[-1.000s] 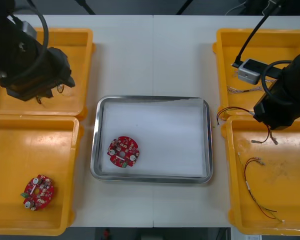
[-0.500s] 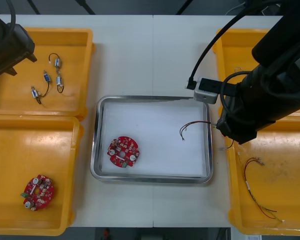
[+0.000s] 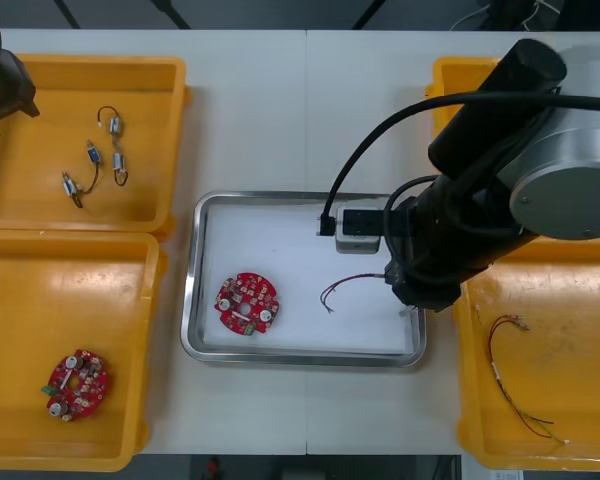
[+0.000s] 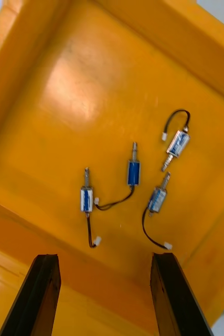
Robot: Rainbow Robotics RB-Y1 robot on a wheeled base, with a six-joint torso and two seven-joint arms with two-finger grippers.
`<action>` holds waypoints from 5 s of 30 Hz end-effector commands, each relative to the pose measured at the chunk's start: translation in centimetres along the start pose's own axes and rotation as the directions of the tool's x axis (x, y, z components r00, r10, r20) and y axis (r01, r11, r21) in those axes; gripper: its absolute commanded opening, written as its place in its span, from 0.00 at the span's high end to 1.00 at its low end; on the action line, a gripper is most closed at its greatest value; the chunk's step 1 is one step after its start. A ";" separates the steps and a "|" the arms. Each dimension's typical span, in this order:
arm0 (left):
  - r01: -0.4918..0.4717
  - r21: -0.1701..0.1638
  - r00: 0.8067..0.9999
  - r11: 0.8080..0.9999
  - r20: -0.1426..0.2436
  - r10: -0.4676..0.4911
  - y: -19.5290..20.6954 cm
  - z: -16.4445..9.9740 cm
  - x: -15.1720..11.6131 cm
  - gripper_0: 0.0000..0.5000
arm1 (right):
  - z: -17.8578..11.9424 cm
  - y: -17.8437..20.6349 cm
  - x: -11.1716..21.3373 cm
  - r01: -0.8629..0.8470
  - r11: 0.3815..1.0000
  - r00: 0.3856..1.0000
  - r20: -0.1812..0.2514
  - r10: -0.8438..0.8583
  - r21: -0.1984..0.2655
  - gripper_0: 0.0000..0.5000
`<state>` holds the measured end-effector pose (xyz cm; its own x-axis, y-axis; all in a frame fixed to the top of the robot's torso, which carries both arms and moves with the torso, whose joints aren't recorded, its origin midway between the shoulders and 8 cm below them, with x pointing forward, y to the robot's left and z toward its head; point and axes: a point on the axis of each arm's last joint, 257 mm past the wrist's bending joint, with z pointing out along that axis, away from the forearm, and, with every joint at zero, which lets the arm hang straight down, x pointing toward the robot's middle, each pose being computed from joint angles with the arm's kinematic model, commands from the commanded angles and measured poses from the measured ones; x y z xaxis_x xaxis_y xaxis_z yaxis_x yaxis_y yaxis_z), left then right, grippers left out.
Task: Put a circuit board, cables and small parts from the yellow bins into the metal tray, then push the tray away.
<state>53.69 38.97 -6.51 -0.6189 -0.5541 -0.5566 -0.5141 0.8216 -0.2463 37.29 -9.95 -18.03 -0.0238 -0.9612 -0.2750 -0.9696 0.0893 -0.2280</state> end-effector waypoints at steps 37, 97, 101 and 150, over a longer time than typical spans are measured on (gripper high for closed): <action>-0.162 0.025 0.987 0.987 -0.001 0.162 -0.2 11.6 0.3 0.00 | 10.6 1.2 -2.7 0.061 0.998 0.998 0.024 -0.062 0.027 0.99; -0.138 0.023 0.989 0.990 -0.041 0.139 0.5 13.8 1.6 1.00 | -10.6 -12.2 8.8 -0.932 0.312 0.335 0.110 0.936 0.184 0.00; -0.138 0.021 0.990 0.990 -0.015 0.138 0.2 12.9 0.2 1.00 | -11.2 -13.1 10.2 -0.950 0.252 0.276 0.119 0.954 0.185 0.00; -0.126 0.051 0.988 0.991 -0.087 0.131 0.7 14.8 3.9 1.00 | -12.8 -26.2 19.7 -0.937 0.299 0.339 0.261 0.904 0.182 0.00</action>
<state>59.98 39.23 -20.12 -0.7476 -0.4029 -0.5280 -0.3654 0.9134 -0.1795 56.78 -35.85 -9.38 -0.8760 -0.1582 -0.4556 -0.1865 0.9823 0.0174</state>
